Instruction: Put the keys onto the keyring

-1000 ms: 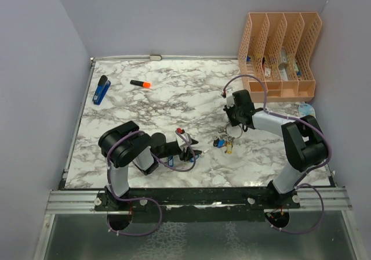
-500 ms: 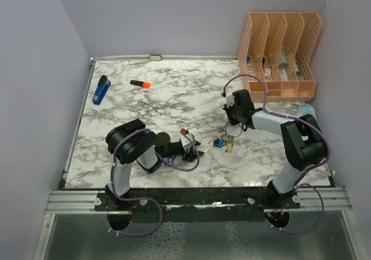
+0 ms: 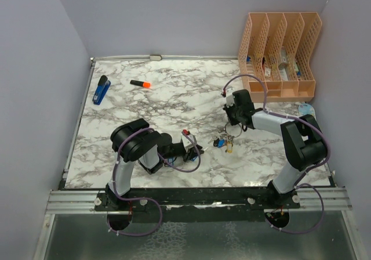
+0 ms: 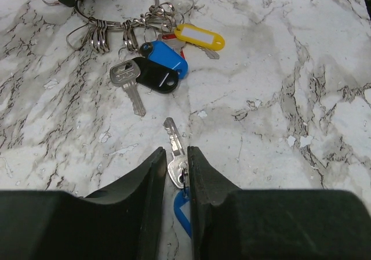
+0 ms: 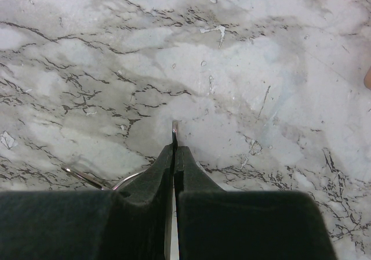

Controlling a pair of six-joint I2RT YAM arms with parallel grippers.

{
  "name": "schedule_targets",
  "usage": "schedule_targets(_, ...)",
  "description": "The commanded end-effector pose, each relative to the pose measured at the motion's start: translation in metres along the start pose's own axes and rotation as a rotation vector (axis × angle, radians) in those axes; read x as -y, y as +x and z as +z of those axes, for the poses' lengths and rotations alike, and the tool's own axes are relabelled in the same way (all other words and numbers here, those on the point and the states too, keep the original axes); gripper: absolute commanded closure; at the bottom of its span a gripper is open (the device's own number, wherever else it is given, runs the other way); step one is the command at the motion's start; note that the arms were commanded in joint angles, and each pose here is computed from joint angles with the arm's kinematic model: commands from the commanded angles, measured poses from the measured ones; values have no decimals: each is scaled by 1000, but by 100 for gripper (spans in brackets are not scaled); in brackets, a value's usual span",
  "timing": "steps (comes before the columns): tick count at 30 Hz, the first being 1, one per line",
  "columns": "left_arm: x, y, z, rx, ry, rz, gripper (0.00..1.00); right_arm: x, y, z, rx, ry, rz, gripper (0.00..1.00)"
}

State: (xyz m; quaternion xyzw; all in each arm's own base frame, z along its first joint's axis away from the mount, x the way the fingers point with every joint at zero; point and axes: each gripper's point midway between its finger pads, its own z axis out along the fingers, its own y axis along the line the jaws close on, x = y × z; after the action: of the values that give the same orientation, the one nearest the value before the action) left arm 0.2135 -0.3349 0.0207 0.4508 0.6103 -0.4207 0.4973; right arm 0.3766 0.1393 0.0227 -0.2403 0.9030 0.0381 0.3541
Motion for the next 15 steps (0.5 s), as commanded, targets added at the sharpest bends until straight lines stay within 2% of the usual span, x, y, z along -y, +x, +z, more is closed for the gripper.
schedule_targets(1,0,2,2,5,-7,5,81,-5,21,5,-47,-23,-5,99)
schedule_targets(4,0,4,2,1,-4,3,92,-5,23,6,-51,-23,-2,99)
schedule_targets(6,2,4,3,-1,4,-3,96,-5,23,6,-51,-23,-2,99)
schedule_targets(9,1,7,4,-8,4,-16,100,-5,23,6,-51,-23,0,99)
schedule_targets(15,-7,8,6,-24,-45,-61,100,-5,24,4,-50,-21,-1,99)
